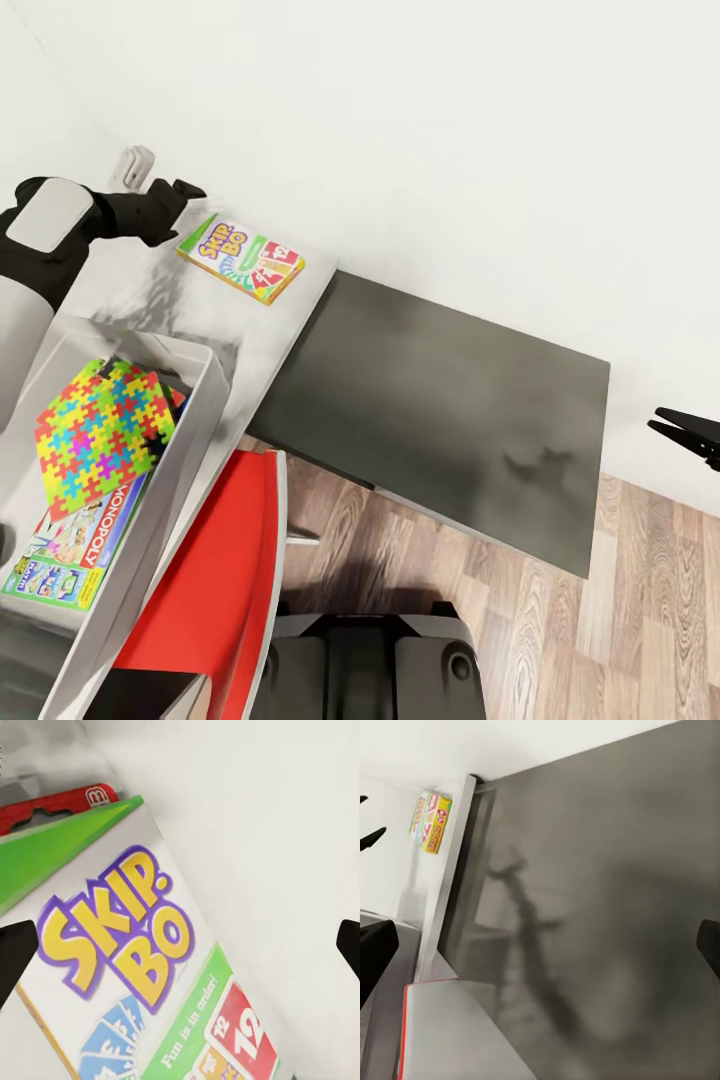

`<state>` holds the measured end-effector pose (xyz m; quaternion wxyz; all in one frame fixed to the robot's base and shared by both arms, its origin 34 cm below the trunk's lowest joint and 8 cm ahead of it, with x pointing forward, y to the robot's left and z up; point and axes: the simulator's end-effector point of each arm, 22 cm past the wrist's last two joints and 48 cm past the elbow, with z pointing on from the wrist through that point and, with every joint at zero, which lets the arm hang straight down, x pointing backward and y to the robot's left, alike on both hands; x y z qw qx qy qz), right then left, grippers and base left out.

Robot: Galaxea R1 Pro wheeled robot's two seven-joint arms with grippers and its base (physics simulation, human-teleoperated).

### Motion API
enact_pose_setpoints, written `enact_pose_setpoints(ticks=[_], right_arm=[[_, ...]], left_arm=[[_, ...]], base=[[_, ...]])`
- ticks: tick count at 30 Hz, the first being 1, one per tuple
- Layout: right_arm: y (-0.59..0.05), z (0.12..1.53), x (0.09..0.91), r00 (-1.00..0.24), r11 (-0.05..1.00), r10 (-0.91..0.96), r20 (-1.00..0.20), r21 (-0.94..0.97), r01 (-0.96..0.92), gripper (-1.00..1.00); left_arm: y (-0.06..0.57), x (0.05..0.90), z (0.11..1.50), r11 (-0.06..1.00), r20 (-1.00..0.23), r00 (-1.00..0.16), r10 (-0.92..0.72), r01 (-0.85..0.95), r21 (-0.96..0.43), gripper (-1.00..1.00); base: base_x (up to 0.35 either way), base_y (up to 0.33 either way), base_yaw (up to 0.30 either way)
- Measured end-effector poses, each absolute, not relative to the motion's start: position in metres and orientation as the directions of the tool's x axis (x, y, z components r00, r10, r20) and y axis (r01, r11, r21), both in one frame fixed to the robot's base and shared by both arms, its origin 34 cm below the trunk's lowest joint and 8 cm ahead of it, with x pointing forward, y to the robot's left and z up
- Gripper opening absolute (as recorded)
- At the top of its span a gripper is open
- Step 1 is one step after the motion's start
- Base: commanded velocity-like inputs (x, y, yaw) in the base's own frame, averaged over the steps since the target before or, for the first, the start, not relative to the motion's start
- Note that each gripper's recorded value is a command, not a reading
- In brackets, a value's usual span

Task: Put all the toys in the child's room - the three board games (two on the bed and one on the table), the two jigsaw puzzles on the table, and the tennis ball on the table - inside the toy box on the table in the child's room.

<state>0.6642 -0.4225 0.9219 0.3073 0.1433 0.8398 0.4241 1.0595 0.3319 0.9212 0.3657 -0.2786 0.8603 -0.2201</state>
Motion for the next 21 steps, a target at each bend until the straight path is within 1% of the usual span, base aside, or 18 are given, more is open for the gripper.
enact_pose_setpoints(ticks=[10,21], right_arm=[[-0.422,0.915,0.663,-0.774,0.598,0.503,-0.384,0.801,-0.01,1.0],[-0.422,0.906,0.661,-0.78,0.598,0.503,-0.372,0.802,0.003,1.0]], left_arm=[[0.338,1.062,0.912,0.743,-0.512,-0.56,-0.652,-0.335,-0.58,1.0],[0.353,1.051,0.875,0.728,-0.478,-0.564,-0.674,-0.394,-0.561,1.0]], base=[[0.0,0.0,0.0],[0.0,0.0,0.0]])
